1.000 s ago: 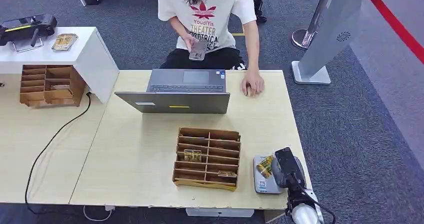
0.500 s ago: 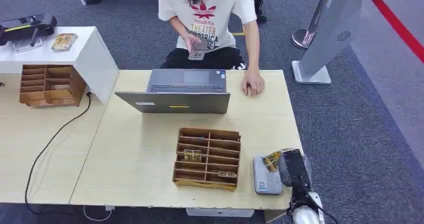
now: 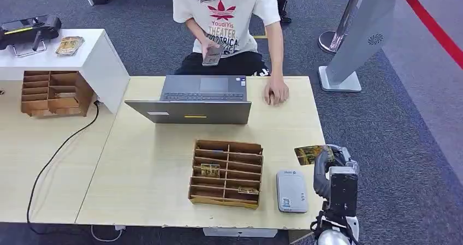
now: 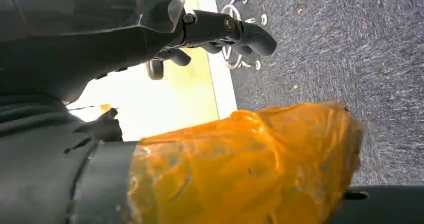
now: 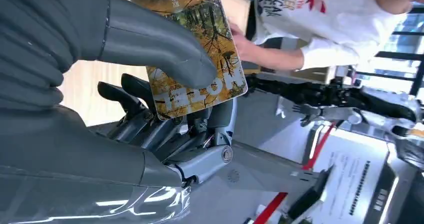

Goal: Pass the card to the sensor for recognition and then transmit it.

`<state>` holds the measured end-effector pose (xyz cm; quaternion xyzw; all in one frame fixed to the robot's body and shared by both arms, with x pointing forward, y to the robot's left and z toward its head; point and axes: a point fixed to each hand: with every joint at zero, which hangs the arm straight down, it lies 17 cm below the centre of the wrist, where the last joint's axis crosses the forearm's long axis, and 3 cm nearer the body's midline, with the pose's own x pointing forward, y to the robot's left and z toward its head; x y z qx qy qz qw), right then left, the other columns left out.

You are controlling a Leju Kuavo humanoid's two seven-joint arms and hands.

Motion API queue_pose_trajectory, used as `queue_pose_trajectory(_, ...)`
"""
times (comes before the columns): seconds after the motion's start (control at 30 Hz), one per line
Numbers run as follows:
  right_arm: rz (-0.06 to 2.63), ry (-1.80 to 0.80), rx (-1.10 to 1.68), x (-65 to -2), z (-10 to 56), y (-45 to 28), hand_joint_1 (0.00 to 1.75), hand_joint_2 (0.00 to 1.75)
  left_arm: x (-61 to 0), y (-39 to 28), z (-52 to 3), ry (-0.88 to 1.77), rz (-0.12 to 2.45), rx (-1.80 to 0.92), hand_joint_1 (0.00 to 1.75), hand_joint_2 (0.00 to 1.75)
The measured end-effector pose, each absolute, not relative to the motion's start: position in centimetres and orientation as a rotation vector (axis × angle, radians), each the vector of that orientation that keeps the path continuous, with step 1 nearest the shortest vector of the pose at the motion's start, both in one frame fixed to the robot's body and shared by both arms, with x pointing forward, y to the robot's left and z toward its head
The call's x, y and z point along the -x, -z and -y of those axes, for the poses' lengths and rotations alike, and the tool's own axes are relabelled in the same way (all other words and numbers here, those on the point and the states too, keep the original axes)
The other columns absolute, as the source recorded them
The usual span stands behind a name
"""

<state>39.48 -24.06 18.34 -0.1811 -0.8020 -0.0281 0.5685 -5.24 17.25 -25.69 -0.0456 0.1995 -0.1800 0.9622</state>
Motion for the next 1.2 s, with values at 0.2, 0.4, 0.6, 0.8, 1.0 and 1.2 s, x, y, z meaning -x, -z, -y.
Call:
queue_pose_trajectory(0.2,2.006,-0.021,0.373,-38.8,20.9,-21.4,1.75,1.75,5.2,25.7,-17.1,0.371,-0.4,0.096,0.0,0.0)
queue_pose_trajectory(0.4,2.123,-0.151,0.343,-38.3,16.7,-24.5,1.75,1.75,5.1,25.7,-17.1,0.388,-0.394,0.102,0.0,0.0)
queue_pose_trajectory(0.6,2.253,-0.304,0.422,-38.5,13.4,-28.3,1.75,1.75,5.2,25.7,-17.7,0.421,-0.396,0.102,0.0,0.0)
queue_pose_trajectory(0.8,2.355,-0.429,0.568,-39.9,11.1,-32.2,1.75,1.75,5.1,25.9,-19.0,0.485,-0.393,0.091,0.0,0.0)
queue_pose_trajectory(1.0,2.374,-0.568,0.765,-43.2,9.6,-34.7,1.75,1.75,4.7,26.0,-20.4,0.553,-0.389,0.072,0.0,0.0)
queue_pose_trajectory(1.2,2.286,-0.705,0.964,-48.0,9.7,-34.7,1.75,1.75,4.4,26.2,-21.7,0.608,-0.383,0.055,0.0,0.0)
